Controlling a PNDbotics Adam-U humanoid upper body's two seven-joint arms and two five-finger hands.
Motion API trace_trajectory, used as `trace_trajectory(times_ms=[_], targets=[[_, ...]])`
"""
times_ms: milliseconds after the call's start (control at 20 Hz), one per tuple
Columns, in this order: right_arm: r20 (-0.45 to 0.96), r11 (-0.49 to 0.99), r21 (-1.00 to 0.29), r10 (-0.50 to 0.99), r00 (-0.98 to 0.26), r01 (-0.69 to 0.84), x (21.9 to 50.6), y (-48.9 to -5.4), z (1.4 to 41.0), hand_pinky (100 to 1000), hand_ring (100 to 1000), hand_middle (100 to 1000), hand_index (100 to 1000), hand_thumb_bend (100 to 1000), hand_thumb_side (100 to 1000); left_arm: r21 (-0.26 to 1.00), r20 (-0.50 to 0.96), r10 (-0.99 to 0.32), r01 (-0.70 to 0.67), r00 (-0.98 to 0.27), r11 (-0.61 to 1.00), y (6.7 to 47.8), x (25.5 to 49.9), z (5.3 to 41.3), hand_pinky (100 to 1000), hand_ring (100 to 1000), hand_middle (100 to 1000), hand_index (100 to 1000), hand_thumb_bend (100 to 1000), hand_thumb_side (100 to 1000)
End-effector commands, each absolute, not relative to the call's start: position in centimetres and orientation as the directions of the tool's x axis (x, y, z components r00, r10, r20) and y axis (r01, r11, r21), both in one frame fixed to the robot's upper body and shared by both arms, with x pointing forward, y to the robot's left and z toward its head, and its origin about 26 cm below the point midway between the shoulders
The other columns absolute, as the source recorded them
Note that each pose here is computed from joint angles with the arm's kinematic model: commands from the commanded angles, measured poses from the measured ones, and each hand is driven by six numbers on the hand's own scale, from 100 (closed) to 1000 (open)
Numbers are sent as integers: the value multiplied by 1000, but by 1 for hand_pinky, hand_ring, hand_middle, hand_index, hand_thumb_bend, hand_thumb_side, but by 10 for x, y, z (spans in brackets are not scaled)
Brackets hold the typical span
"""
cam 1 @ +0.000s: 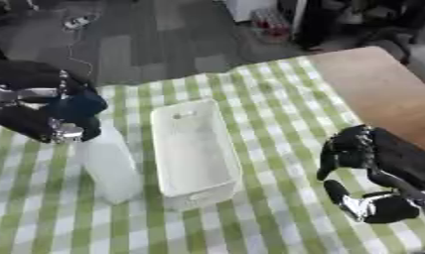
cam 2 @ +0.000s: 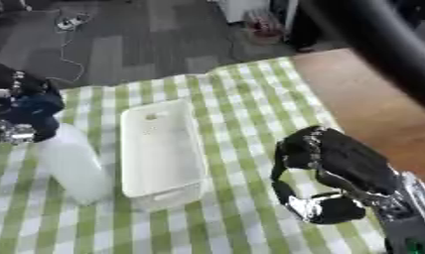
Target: Pick up objects on the table and place them in the box.
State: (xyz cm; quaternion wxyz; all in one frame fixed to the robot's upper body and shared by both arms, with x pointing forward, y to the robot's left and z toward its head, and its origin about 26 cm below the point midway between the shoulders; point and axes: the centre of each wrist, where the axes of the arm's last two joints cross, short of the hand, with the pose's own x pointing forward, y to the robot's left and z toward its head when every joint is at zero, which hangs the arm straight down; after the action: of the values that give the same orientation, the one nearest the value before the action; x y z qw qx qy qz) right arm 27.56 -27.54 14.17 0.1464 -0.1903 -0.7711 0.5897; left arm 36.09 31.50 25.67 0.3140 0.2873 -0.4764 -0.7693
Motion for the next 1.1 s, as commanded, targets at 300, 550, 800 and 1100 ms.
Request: trace_trajectory(times_ms=[300,550,800,1100], targets=[[-29,218,-965,464,-886,146,276,-278,150,380,438,457,546,100,842,933,-143,-789,185,-597,-309,316,361,266,100,100,363,612,151,941],[-29,217,-965,464,-885,145,276,-278,150,380,437,457,546,100,841,949,-135,-796,155,-590,-276,316,360,266,100,100,117,429,127,886],[-29,217,-965,465,-885,146,276,-278,150,380,437,457,546,100,841,954,-167,-786,103,-596,-280,316,358,265,100,100,100,366,142,888],[-28,217,-965,466,-884,146,276,-278,150,379,437,457,546,100,840,960,-159,-781,92,-605,-266,316,358,263,100,100,100,320,127,828]])
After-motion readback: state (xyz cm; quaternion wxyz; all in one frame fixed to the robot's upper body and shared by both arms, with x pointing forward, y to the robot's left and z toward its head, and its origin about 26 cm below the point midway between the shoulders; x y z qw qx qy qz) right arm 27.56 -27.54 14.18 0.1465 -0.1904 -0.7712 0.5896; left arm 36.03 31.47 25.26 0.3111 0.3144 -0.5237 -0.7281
